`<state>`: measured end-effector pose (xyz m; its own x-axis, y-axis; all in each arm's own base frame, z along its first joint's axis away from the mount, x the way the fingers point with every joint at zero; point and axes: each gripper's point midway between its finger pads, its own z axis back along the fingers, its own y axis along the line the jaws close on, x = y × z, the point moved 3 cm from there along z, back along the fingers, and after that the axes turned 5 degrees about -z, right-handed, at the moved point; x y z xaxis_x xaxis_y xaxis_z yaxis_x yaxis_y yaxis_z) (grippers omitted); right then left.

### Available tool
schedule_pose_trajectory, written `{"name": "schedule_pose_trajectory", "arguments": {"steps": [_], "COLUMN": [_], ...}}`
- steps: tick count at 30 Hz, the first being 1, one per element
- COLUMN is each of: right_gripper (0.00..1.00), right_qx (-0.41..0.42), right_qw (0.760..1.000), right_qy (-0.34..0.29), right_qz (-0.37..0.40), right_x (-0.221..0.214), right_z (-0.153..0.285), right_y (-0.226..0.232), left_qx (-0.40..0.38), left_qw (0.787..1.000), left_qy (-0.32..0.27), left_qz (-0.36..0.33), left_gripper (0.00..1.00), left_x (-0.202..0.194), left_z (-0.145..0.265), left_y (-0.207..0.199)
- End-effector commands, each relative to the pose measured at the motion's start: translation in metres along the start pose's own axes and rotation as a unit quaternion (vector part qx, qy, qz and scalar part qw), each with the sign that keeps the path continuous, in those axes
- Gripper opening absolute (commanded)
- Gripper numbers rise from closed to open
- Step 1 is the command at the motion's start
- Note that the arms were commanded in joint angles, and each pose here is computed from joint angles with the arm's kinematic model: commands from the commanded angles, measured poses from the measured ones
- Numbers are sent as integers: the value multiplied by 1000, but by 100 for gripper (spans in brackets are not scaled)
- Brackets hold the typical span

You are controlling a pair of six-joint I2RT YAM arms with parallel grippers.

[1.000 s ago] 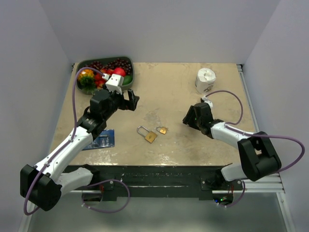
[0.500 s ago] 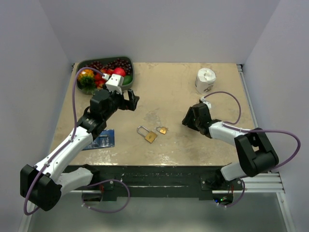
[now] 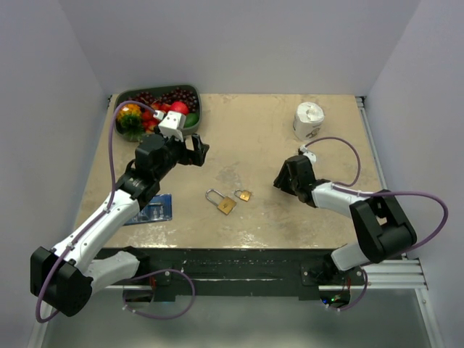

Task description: Unlock with the key

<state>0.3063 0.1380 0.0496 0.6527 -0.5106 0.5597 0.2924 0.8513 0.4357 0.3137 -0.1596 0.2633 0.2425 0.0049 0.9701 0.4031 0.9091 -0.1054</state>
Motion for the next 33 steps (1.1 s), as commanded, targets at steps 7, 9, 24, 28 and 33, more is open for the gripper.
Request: {"name": "schedule_pose_trajectory", "arguments": {"steps": [7,9,24,28,33], "right_gripper": [46,46,35,26,13], "right_qx": [-50,-56,-71,-68,-60], "right_qw": [998,998,996,996,996], "right_qy": [-21,-23,-26,-29,-23], "right_qz": [26,33,50,52,57], "right_x": [0,0,-6,-4,-1], "right_z": [-1,-1,-6,-7,-3], "right_y": [-9,-10,-7,-1,7], "left_qx": [8,9,11,11,13], "left_qw": [1000,1000,999,999,999], "left_qy": [-29,-29,-35,-37,-38], "left_qz": [-6,-6,-7,-7,-7], "left_gripper": [98,98,98,98,98], "left_x": [14,14,17,19,19], "left_z": [3,3,5,6,7], "left_y": [3,4,4,4,5]}}
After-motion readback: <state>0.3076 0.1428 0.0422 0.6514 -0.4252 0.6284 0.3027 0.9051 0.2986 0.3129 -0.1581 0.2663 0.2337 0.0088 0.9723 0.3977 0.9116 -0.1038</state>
